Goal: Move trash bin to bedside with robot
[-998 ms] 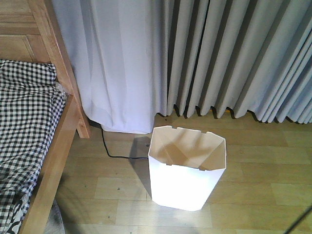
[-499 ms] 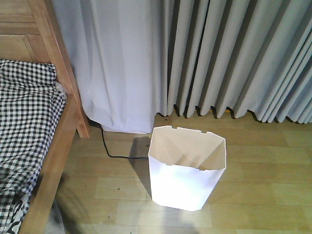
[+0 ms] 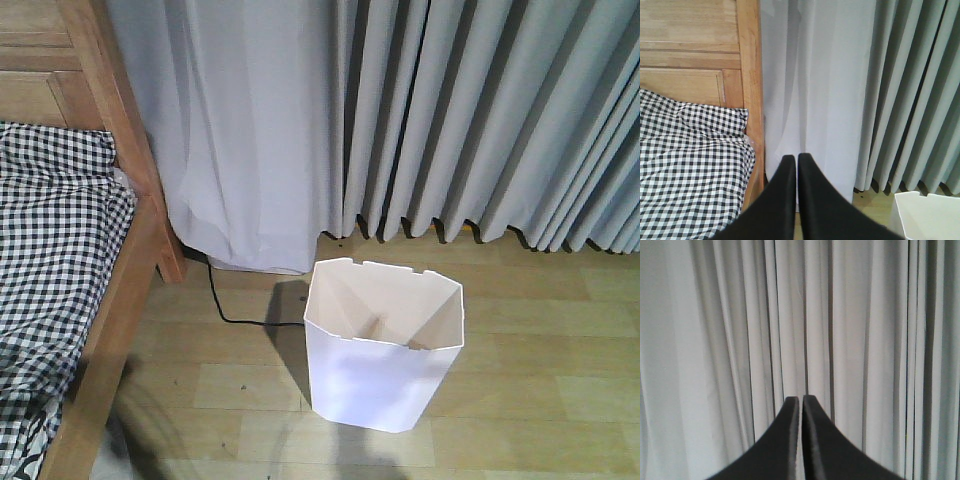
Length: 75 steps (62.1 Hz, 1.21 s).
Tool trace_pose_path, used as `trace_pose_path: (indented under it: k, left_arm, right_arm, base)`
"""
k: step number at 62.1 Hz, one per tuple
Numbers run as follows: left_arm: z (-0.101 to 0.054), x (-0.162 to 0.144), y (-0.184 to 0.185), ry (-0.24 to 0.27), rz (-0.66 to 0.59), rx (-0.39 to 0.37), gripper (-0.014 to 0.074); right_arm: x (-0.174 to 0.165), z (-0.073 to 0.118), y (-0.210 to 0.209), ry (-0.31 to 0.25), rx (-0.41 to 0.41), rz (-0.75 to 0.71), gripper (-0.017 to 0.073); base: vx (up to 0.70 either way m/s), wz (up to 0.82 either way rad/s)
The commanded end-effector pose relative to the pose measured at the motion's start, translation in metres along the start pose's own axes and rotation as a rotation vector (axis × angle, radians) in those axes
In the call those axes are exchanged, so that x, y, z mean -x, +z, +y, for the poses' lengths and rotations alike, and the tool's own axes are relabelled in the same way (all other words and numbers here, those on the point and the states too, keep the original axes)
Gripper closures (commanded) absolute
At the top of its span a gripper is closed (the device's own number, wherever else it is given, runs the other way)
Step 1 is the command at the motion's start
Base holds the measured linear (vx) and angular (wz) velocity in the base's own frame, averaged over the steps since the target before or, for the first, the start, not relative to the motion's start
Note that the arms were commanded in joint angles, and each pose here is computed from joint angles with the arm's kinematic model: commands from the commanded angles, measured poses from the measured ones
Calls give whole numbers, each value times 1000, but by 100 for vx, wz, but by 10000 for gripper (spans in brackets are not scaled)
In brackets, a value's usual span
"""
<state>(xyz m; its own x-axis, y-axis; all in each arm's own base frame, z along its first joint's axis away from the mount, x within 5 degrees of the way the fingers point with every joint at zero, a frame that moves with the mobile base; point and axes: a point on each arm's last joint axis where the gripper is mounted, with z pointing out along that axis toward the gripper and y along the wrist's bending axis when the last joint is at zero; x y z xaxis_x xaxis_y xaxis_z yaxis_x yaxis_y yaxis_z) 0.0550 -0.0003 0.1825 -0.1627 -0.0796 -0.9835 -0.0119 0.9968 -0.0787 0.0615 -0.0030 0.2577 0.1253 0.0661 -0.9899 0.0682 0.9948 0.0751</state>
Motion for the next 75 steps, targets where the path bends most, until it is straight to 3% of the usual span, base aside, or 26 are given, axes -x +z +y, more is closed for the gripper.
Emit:
trace_pose_path:
  k: [1, 16, 26, 30, 31, 33, 34, 35, 36, 37, 38, 39, 42, 50, 54, 61, 69, 75]
  left_arm:
    - [0, -3, 2, -12, -50, -5, 599]
    - [0, -3, 2, -12, -50, -5, 599]
    - [0, -3, 2, -12, -50, -5, 599]
    - [0, -3, 2, -12, -50, -5, 599]
    - [0, -3, 2, -12, -50, -5, 599]
    - [0, -3, 2, -12, -50, -5, 599]
    - [0, -3, 2, -12, -50, -5, 599]
    - [0, -3, 2, -12, -50, -5, 599]
    - [0, -3, 2, -12, -50, -5, 599]
    - [0, -3, 2, -12, -50, -5, 599]
    - [0, -3, 2, -12, -50, -5, 599]
    - [0, -3, 2, -12, -50, -5, 599]
    - [0, -3, 2, -12, -50, -5, 599]
    - [0, -3, 2, -12, -50, -5, 599]
    - [0, -3, 2, -12, -50, -5, 599]
    - [0, -3, 2, -12, -50, -5, 599]
    - [0, -3, 2, -12, -50, -5, 599]
    - [0, -3, 2, -12, -50, -5, 599]
  right_arm:
    - [9, 3, 1, -14, 24, -17, 570]
    - [8, 1, 1, -14, 8, -15, 570]
    - [4, 5, 1, -137, 56, 20, 570]
    - [2, 4, 1, -67, 45, 49, 570]
    - [1, 4, 1, -88, 40, 57, 570]
    - [0, 3, 0, -73, 29, 70, 570]
    - [-1, 2, 0, -36, 23, 75, 570]
    - [-1, 2, 0, -62, 19, 79, 570]
    - [-2, 1, 0, -23, 10, 85, 570]
    - [-2, 0, 0, -44, 3, 90, 570]
    - [-2, 0, 0, -9, -4, 93, 570]
    - [-3, -1, 0, -25, -11, 97, 570]
    - [-3, -2, 0, 23, -29, 99, 570]
    - [-1, -5, 0, 47, -55, 73, 570]
    - [-3, -5, 1, 15, -59, 42, 570]
    - [-12, -6, -2, 8, -55, -10, 570]
    - [-31, -2, -8, -33, 41, -43, 570]
    - [-47, 0, -12, -34, 91, -46, 570]
  base:
    - [0, 0]
    - [0, 0]
    - [0, 0]
    - [0, 0]
    - [0, 0]
    - [0, 0]
    - [0, 0]
    - [0, 0]
    - [0, 0]
    - [0, 0]
    - [0, 0]
    - [0, 0]
    - [0, 0]
    - [0, 0]
    - [0, 0]
    - [0, 0]
    - [0, 0]
    - [0, 0]
